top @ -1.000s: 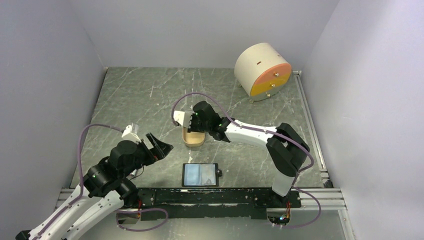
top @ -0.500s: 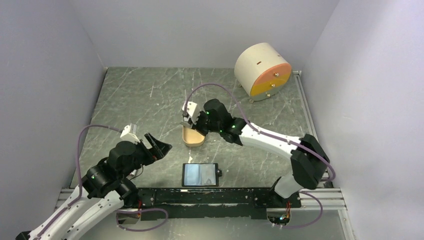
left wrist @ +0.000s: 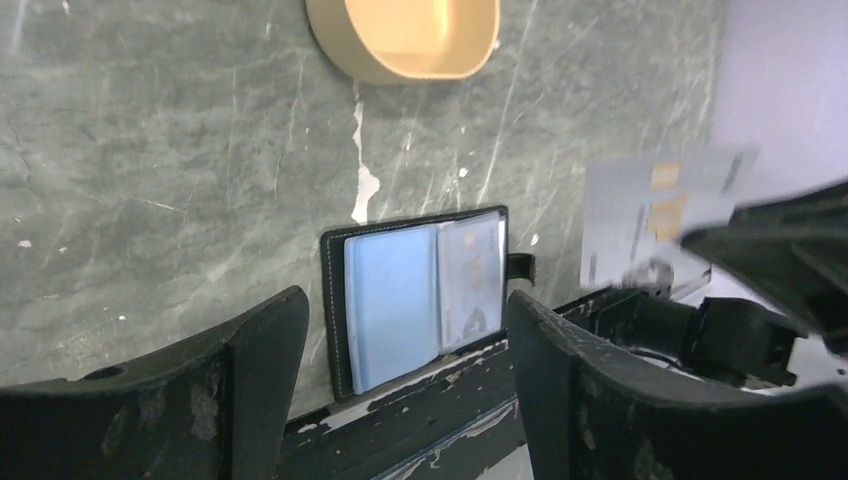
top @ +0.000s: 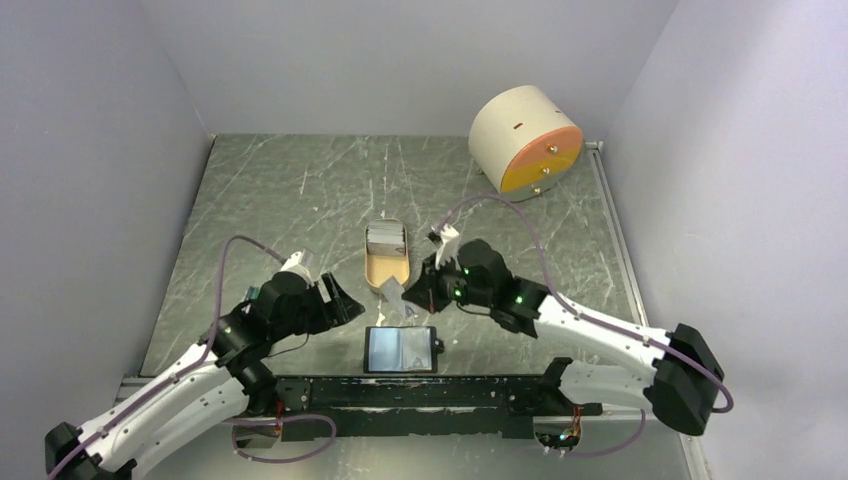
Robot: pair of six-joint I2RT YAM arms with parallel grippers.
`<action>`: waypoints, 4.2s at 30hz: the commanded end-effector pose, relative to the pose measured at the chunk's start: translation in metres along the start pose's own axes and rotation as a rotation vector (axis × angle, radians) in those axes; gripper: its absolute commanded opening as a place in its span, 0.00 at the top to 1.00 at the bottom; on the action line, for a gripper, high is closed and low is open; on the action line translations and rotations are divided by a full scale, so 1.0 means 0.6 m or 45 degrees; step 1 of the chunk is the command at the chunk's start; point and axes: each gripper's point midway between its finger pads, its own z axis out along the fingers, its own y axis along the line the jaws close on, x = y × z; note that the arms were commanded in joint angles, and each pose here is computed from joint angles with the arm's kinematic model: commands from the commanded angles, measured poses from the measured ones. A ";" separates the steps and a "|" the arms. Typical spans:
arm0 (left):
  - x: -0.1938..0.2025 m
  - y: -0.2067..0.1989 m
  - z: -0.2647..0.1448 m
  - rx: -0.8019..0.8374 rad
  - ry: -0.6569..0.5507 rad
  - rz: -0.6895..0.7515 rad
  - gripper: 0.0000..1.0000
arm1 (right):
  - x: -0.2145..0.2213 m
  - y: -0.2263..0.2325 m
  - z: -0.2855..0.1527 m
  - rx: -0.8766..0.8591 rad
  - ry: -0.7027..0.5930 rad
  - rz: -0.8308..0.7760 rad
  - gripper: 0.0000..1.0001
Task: Put the credit cards into the card holder
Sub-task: Pick up the credit card from the storage box, then insert the credit card into the card holder.
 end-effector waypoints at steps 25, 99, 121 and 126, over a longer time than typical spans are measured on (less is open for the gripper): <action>0.146 0.027 0.069 0.112 0.485 -0.026 0.50 | 0.188 -0.008 -0.017 0.150 -0.093 0.917 1.00; 0.188 0.042 0.068 0.173 0.593 -0.083 0.69 | 0.258 -0.044 0.008 0.151 -0.167 0.985 0.97; 0.184 0.033 0.067 0.190 0.591 -0.081 0.71 | 0.281 -0.042 0.018 0.223 -0.035 0.955 0.73; 0.183 0.032 0.068 0.187 0.593 -0.078 0.71 | 0.291 -0.041 0.020 0.250 0.012 0.970 0.67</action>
